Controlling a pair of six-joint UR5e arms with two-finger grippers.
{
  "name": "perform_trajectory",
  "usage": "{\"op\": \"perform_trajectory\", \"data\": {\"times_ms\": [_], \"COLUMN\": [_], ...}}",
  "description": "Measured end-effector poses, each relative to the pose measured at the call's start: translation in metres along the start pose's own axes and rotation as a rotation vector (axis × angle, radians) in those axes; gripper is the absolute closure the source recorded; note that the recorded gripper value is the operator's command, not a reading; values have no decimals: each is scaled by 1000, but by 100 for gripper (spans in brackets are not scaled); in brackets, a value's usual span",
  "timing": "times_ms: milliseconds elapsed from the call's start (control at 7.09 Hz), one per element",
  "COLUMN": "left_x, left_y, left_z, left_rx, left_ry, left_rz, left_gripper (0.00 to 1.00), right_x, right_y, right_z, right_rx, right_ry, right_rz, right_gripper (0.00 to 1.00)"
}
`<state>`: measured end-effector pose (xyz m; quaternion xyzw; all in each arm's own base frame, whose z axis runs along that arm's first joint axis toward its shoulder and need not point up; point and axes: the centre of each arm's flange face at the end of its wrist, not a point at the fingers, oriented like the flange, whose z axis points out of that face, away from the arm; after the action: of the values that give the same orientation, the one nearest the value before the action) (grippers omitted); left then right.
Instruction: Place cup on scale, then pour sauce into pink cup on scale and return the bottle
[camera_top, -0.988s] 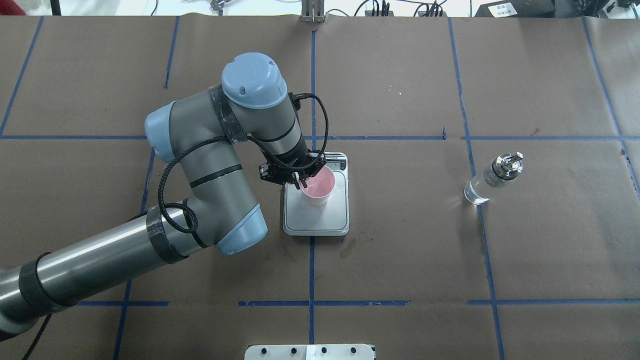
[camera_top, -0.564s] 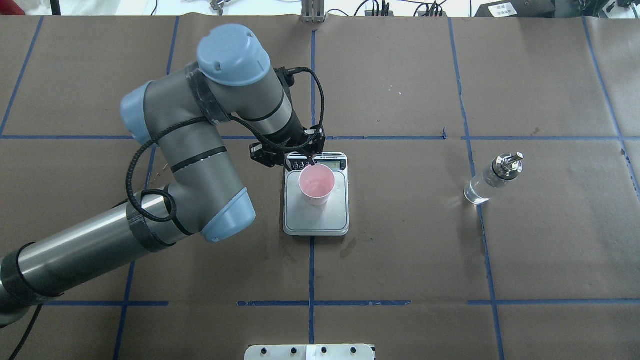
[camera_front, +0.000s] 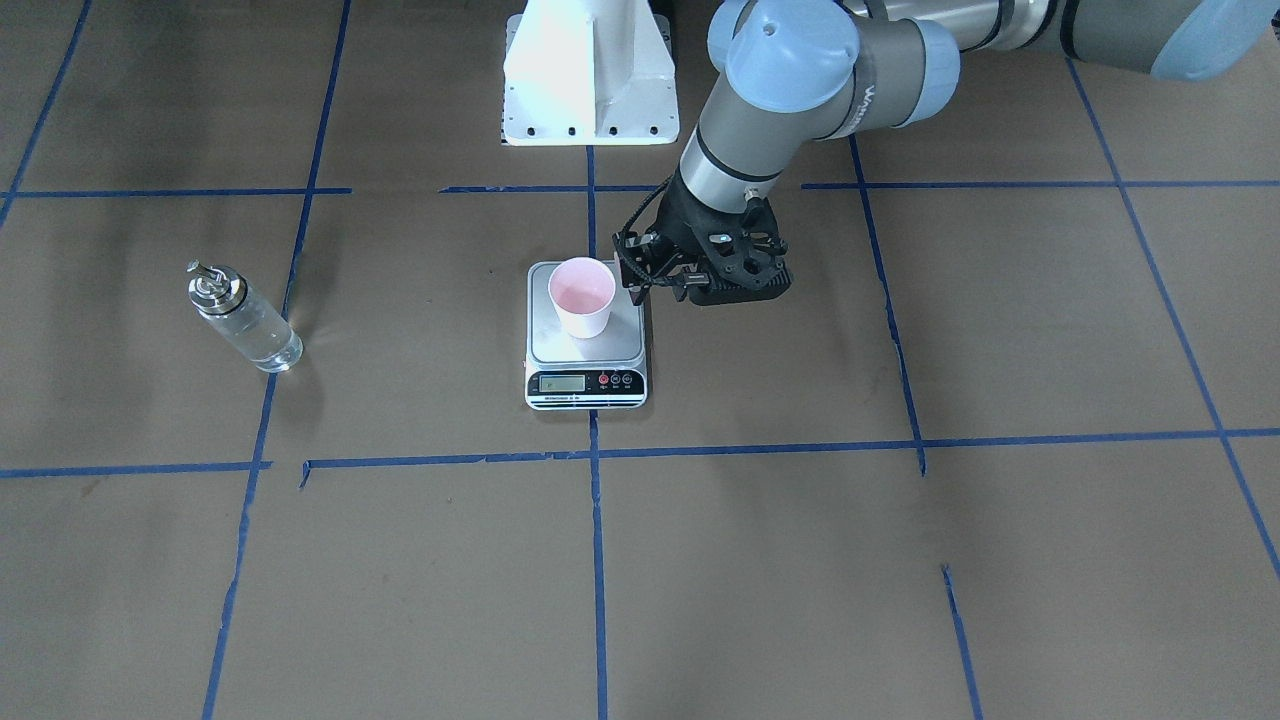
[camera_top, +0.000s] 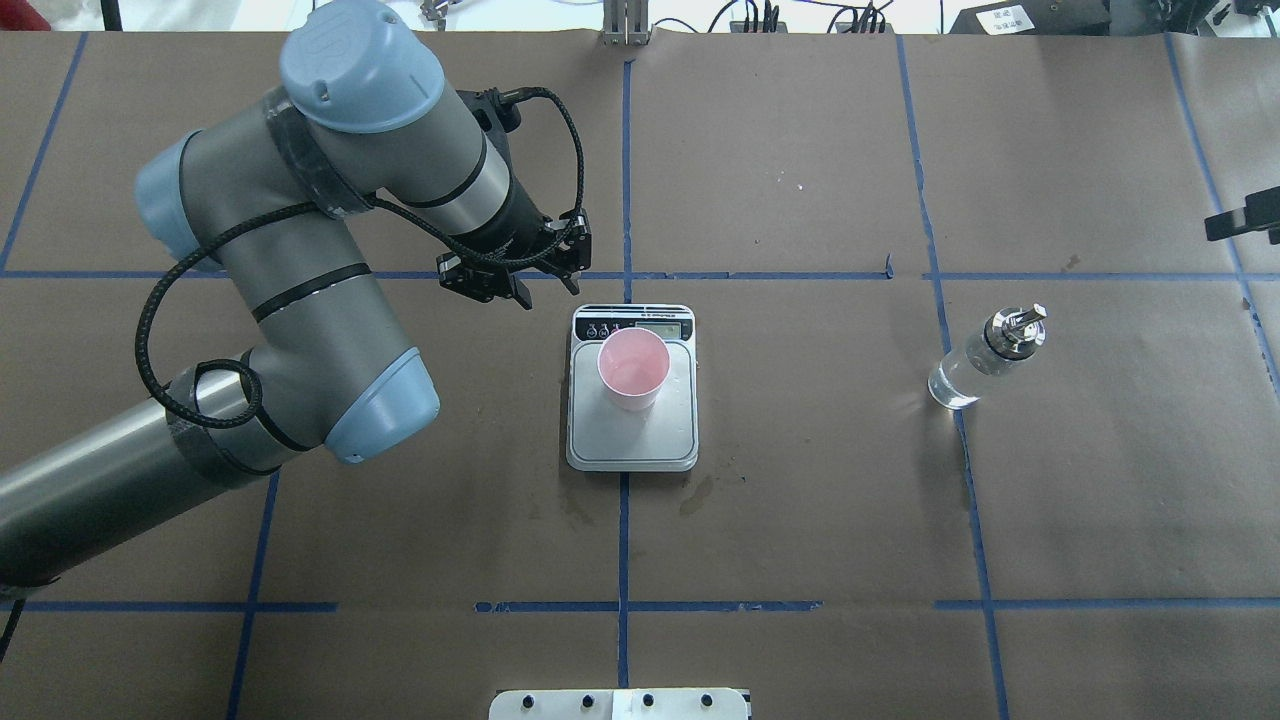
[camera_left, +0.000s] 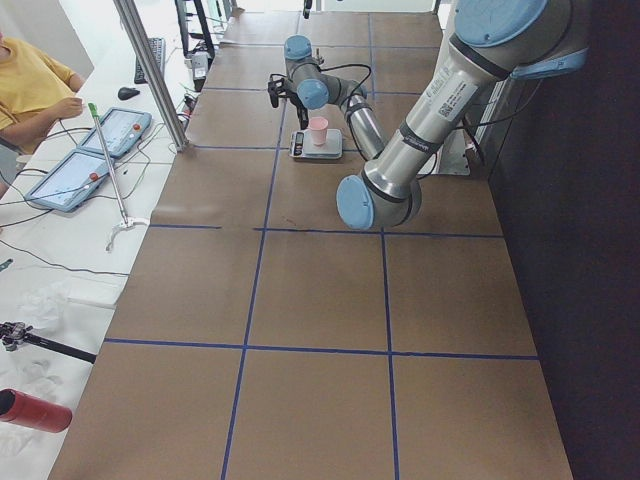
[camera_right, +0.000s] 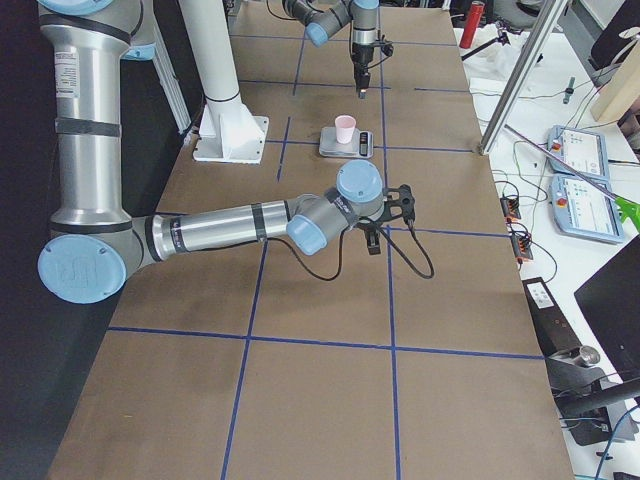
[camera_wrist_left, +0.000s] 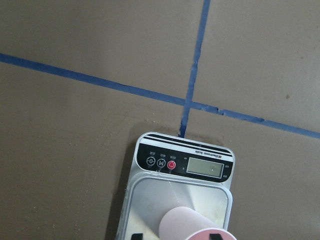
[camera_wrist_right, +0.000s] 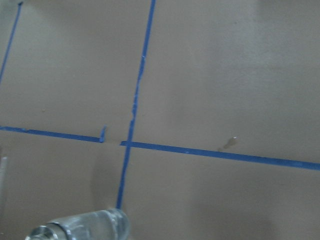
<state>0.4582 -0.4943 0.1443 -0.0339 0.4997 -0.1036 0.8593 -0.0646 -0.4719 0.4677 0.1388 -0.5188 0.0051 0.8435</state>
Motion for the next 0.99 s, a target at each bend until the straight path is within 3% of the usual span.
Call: {"op": "perform_trajectory", "data": {"times_ms": [282, 423, 846, 988], "left_x": [-11, -14, -17, -21], "left_y": [-1, -2, -5, -11], "left_z": [4, 5, 3, -2], "left_rx": [0, -1, 7, 17], "left_ry": [-7, -8, -10, -9], "left_rz": [-2, -2, -5, -11], "left_gripper": [45, 45, 43, 32], "right_x": [-81, -108, -146, -155], "right_y": [40, 64, 137, 157], "right_z": [18, 28, 68, 88], "right_rx": [55, 81, 139, 178], "right_ry": [3, 28, 155, 201], "right_rz": [19, 8, -64, -70], "right_gripper": [0, 0, 0, 0]}}
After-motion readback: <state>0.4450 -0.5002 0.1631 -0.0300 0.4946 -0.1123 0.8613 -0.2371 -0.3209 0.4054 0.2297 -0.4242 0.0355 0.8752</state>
